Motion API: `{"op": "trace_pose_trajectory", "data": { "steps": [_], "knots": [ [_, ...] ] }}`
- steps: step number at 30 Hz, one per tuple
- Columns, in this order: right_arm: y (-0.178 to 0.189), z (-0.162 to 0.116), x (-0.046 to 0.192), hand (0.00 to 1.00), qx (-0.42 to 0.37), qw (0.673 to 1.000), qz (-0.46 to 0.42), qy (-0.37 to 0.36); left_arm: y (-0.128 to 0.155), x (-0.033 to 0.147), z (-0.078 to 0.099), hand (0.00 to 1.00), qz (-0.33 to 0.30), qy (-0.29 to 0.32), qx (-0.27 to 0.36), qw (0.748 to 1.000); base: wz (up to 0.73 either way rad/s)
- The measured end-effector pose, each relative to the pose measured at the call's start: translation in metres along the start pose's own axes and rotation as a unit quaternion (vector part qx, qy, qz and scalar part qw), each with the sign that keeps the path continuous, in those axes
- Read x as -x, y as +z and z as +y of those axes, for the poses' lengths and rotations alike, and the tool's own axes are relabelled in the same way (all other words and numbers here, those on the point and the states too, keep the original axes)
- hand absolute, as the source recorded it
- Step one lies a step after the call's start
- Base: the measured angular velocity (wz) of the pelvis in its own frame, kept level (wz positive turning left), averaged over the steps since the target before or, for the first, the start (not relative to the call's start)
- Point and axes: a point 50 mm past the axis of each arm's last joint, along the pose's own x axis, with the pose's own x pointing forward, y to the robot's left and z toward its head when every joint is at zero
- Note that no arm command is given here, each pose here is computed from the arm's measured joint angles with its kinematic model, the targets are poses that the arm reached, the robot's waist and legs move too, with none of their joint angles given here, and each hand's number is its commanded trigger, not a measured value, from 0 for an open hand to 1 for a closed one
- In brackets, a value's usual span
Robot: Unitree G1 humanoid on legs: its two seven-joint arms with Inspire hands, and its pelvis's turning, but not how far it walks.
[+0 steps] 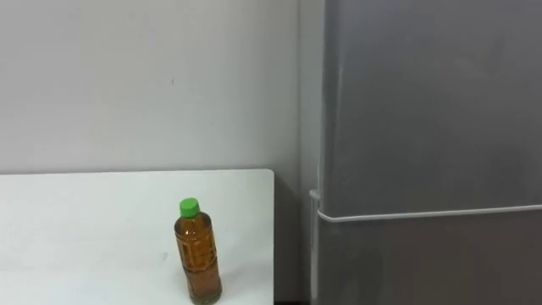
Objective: Put the bottle in the upper fridge
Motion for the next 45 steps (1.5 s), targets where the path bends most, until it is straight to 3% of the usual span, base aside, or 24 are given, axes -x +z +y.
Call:
{"op": "trace_pose_trajectory", "data": {
  "steps": [4,9,17,25,29,31,37,45],
  "knots": [
    [0.002,-0.002,0.000,0.00,0.004,1.000,-0.003,-0.002,0.048,-0.001,0.001,0.00,-0.093,0.025,0.046,0.994,0.00],
    [0.005,0.000,-0.001,0.00,0.015,1.000,-0.005,0.001,0.086,0.006,-0.001,0.00,-0.177,0.028,0.070,0.981,0.00],
    [0.007,0.003,-0.001,0.00,0.022,1.000,-0.011,0.009,0.152,0.033,-0.002,0.00,-0.316,0.010,0.109,0.943,0.00],
    [0.021,0.018,-0.005,0.00,0.052,0.997,-0.022,0.044,0.231,0.097,-0.019,0.00,-0.498,-0.048,0.133,0.855,0.00],
    [0.024,0.024,-0.006,0.00,0.053,0.997,-0.022,0.054,0.245,0.120,-0.031,0.00,-0.547,-0.080,0.111,0.826,0.00],
    [0.022,0.026,-0.007,0.00,0.051,0.997,-0.018,0.056,0.257,0.143,-0.038,0.00,-0.586,-0.108,0.114,0.795,0.00],
    [0.025,0.030,-0.008,0.00,0.072,0.995,-0.015,0.060,0.281,0.184,-0.061,0.00,-0.650,-0.171,0.097,0.734,-0.02],
    [0.029,0.034,-0.009,0.00,0.093,0.993,-0.015,0.067,0.271,0.211,-0.090,0.00,-0.667,-0.258,0.064,0.696,-0.02]
  ]
}}
